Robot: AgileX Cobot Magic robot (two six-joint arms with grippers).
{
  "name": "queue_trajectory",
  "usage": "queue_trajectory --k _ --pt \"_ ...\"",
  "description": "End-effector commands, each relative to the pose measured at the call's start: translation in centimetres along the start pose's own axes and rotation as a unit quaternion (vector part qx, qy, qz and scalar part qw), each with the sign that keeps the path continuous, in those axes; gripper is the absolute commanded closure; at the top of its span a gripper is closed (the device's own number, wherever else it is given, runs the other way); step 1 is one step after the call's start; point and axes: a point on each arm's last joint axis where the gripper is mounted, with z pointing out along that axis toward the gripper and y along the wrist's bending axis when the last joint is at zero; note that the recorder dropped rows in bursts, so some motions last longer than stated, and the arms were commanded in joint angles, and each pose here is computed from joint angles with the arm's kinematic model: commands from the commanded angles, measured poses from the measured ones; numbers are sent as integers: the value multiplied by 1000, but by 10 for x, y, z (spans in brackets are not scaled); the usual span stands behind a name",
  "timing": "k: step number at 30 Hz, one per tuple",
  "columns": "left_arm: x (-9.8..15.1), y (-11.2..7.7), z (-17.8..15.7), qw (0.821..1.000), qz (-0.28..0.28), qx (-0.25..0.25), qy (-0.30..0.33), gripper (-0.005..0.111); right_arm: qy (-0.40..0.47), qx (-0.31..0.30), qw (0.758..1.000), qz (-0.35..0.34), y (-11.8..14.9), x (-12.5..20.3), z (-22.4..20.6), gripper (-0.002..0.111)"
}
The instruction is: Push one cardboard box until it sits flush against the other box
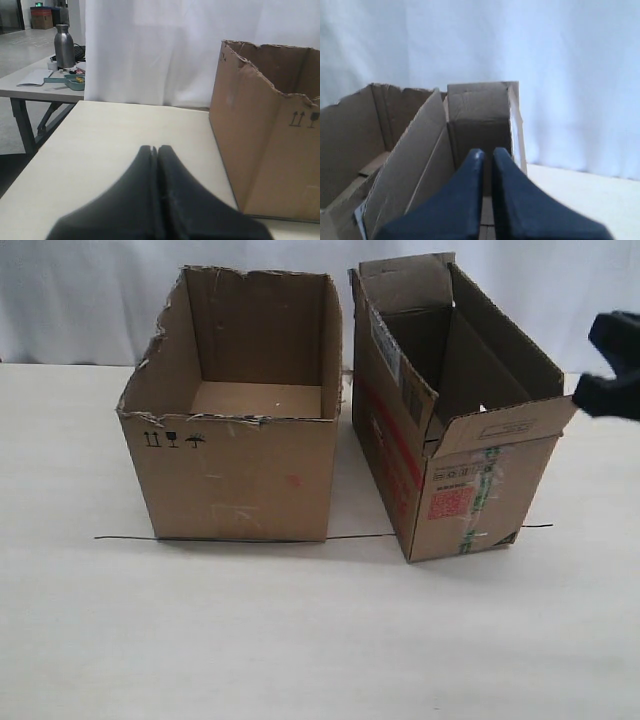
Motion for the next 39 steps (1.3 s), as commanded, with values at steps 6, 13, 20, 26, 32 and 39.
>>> queue_trajectory --k 6,13,20,26,32,39 --pt "1 0 0 1000 -1 4 -1 107 109 105 988 -25 -35 -54 52 103" --pt "1 0 0 1000 0 4 -2 107 237 223 946 0 -101 -43 83 103" --pt "0 0 0 1000 0 4 -4 107 349 192 915 59 -155 32 108 103" --pt "0 0 0 1000 0 4 -4 107 355 75 918 157 -190 90 115 103" --pt "0 0 0 1000 0 4 -4 107 299 -92 896 315 -205 143 115 103" --pt "0 0 0 1000 0 4 -4 107 328 -181 852 365 -193 188 129 103"
